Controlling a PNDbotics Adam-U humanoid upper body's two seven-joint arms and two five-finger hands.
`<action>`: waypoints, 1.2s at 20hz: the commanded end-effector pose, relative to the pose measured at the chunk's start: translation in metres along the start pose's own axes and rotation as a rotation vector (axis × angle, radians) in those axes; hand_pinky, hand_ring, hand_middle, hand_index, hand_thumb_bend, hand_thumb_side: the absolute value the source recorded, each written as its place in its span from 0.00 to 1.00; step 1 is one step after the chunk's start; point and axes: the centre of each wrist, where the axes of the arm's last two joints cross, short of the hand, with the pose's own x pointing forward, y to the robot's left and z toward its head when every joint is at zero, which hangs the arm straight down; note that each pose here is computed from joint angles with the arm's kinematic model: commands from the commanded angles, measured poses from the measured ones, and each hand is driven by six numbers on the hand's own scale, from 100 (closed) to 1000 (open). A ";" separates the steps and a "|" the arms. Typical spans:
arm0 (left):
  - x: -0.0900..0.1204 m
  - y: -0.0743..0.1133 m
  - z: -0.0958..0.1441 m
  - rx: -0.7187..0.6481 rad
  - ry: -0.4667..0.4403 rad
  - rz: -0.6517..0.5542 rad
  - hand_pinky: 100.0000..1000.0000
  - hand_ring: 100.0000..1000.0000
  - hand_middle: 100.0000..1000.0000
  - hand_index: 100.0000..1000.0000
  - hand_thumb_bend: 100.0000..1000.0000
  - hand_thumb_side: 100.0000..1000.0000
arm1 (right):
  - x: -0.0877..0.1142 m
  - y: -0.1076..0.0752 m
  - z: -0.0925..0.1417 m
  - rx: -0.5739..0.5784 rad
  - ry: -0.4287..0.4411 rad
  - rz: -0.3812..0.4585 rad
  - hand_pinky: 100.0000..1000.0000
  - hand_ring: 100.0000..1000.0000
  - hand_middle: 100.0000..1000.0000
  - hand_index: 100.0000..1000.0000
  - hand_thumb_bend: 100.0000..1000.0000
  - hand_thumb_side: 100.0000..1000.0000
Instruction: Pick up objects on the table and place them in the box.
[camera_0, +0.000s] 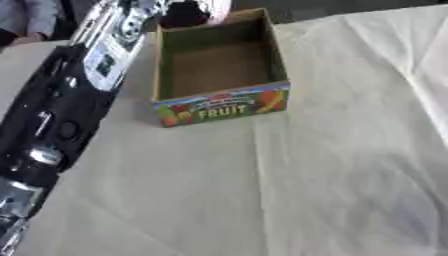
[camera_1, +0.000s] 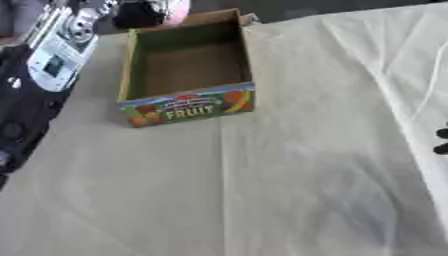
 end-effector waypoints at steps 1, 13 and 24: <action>-0.005 -0.001 -0.004 -0.040 0.007 -0.016 0.09 0.22 0.24 0.25 0.00 0.34 | 0.006 -0.003 -0.005 0.015 -0.029 0.007 0.45 0.57 0.54 0.78 0.00 1.00; -0.013 -0.030 -0.004 -0.273 0.064 0.004 0.24 0.34 0.36 0.42 0.00 0.22 | 0.006 -0.001 -0.004 0.020 -0.019 -0.003 0.45 0.57 0.54 0.78 0.00 1.00; -0.015 -0.039 -0.005 -0.458 0.244 -0.135 0.37 0.55 0.52 0.69 0.00 0.16 | 0.006 0.000 -0.004 0.029 -0.010 -0.009 0.45 0.57 0.54 0.78 0.00 1.00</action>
